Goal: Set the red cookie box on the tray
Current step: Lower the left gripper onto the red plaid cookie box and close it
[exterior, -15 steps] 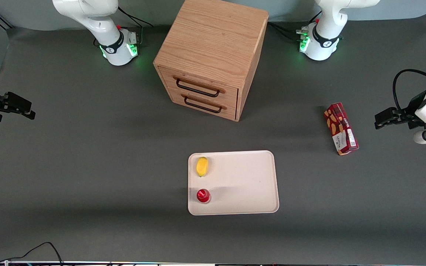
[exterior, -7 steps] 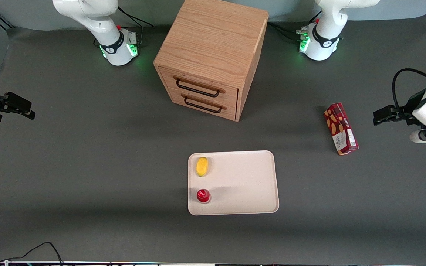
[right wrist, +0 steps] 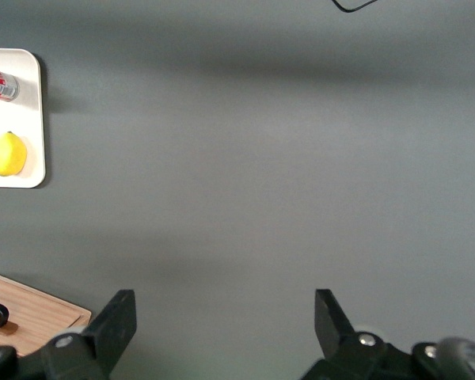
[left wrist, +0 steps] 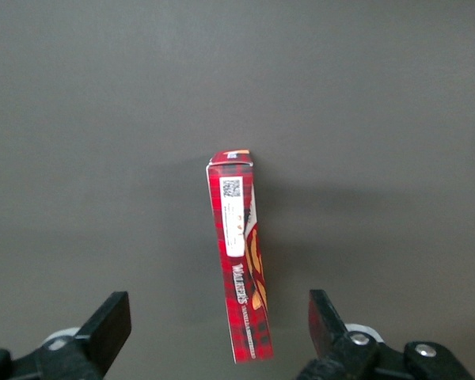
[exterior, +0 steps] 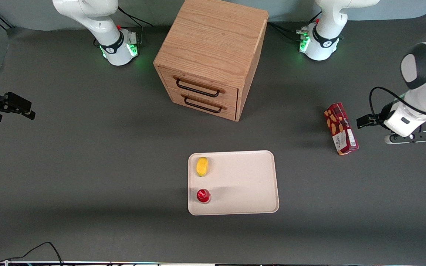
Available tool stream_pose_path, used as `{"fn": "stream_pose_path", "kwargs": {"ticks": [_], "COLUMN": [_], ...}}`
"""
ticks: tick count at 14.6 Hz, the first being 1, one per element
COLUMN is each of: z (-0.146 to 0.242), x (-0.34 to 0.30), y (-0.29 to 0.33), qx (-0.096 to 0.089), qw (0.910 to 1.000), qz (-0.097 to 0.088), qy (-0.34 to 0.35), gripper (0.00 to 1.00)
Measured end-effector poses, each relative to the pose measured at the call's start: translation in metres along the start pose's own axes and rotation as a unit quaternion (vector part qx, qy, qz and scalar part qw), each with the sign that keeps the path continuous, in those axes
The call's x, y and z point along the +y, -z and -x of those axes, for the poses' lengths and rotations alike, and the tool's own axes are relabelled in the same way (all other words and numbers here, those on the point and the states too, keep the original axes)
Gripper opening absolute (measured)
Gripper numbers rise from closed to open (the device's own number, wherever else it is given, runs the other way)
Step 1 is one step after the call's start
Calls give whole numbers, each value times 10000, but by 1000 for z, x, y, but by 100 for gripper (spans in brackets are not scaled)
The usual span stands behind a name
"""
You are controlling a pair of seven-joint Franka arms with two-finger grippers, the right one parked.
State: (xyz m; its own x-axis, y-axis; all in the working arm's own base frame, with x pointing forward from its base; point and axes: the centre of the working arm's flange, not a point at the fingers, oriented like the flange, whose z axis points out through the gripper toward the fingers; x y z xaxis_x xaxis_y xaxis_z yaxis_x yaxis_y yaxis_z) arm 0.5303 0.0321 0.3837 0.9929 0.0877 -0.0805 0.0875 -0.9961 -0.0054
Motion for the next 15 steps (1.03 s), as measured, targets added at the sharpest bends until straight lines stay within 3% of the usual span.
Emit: {"fn": "stream_pose_path", "kwargs": {"ticks": [6,11,15], "z": [34,37,35], "x": [-3,-5,-2], "y": [-96,-146,-152], "qx": [539,713,743], "qw": [9983,9966,9962], "qz": [26,80,121], "qy": [208,394,445], "gripper": [100,97,54]}}
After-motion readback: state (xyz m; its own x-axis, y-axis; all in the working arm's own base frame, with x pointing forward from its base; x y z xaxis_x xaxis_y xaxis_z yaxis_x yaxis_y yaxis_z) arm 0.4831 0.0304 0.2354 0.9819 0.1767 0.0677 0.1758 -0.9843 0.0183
